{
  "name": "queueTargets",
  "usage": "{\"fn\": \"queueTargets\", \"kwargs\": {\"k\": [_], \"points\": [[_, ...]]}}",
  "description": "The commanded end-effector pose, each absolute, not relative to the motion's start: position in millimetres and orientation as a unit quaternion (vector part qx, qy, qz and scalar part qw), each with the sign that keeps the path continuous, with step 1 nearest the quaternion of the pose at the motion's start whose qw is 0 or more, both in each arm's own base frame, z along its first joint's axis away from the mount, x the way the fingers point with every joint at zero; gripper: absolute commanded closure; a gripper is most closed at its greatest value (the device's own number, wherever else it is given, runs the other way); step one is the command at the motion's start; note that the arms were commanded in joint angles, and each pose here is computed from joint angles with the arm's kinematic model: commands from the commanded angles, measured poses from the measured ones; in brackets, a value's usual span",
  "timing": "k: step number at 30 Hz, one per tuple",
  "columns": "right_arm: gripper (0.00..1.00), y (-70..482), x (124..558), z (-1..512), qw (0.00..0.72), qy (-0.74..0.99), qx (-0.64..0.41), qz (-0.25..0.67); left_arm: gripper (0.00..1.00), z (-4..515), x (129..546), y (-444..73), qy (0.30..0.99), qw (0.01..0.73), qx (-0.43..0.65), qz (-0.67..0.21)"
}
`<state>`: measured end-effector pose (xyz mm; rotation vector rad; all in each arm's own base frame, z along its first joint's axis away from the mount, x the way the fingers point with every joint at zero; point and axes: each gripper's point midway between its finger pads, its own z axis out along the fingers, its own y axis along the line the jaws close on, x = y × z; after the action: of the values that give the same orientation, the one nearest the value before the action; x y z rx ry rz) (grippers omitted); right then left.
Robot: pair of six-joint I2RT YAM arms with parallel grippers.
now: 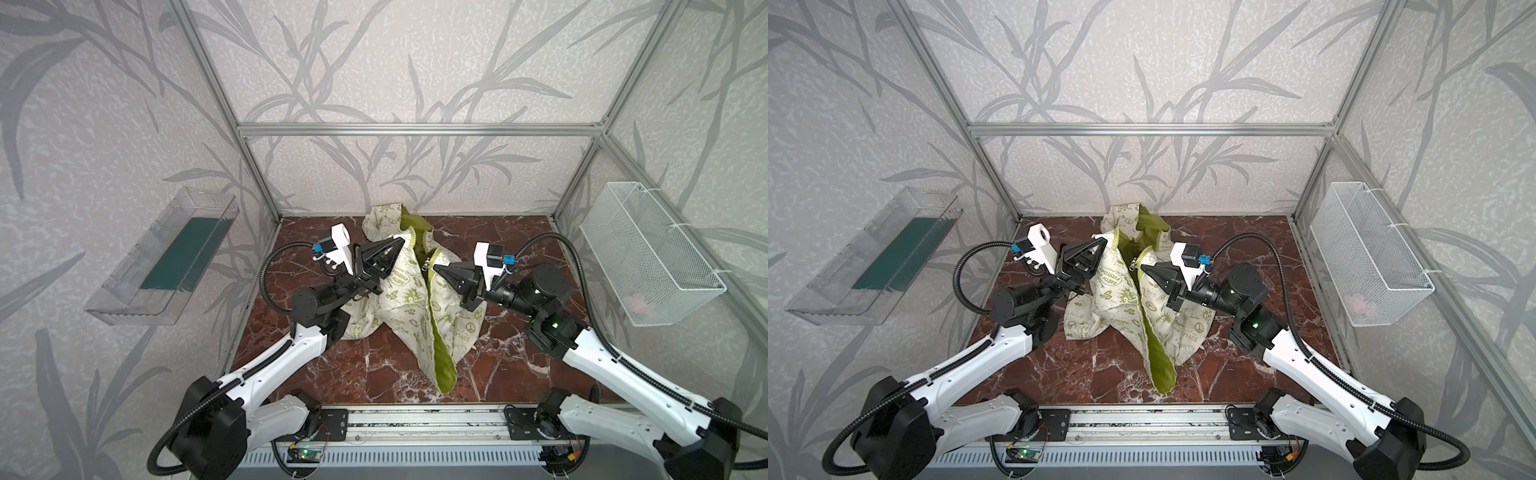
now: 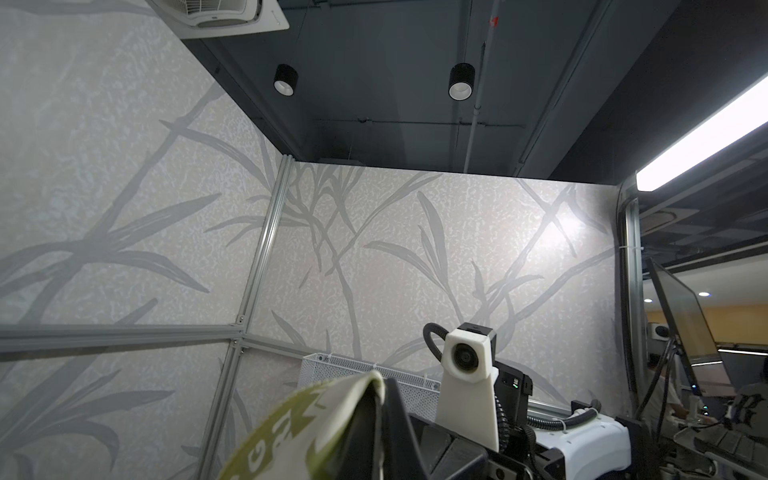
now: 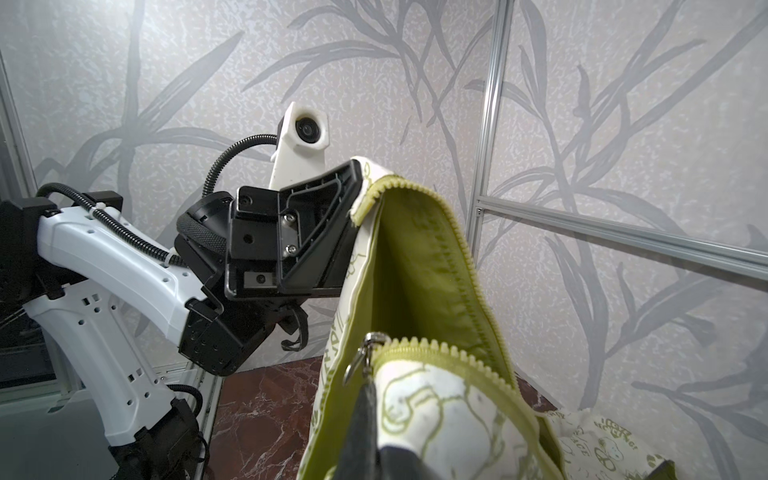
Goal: Zip up the jacket
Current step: 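Lift the jacket by both zipper edges, raising it off the table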
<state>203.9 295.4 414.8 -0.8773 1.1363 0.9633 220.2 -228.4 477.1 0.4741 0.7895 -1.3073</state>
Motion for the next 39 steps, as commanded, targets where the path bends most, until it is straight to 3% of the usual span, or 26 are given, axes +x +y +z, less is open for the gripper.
{"fn": "queueTargets", "kwargs": {"k": [1, 24, 29, 39], "points": [[1.00, 290, 192, 456, 0.703, 0.436, -0.395, 0.400, 1.00, 492, 205, -222, 0.303, 0.746, 0.239, -0.543], [1.00, 283, 180, 481, 0.740, 0.397, -0.394, 0.373, 1.00, 497, 195, -236, 0.294, 0.737, 0.222, -0.566], [1.00, 272, 176, 499, 0.789, 0.343, -0.381, 0.339, 1.00, 507, 197, -233, 0.284, 0.748, 0.217, -0.560], [1.00, 269, 156, 536, 0.799, 0.283, -0.385, 0.365, 1.00, 548, 192, -236, 0.233, 0.766, 0.235, -0.551]]}}
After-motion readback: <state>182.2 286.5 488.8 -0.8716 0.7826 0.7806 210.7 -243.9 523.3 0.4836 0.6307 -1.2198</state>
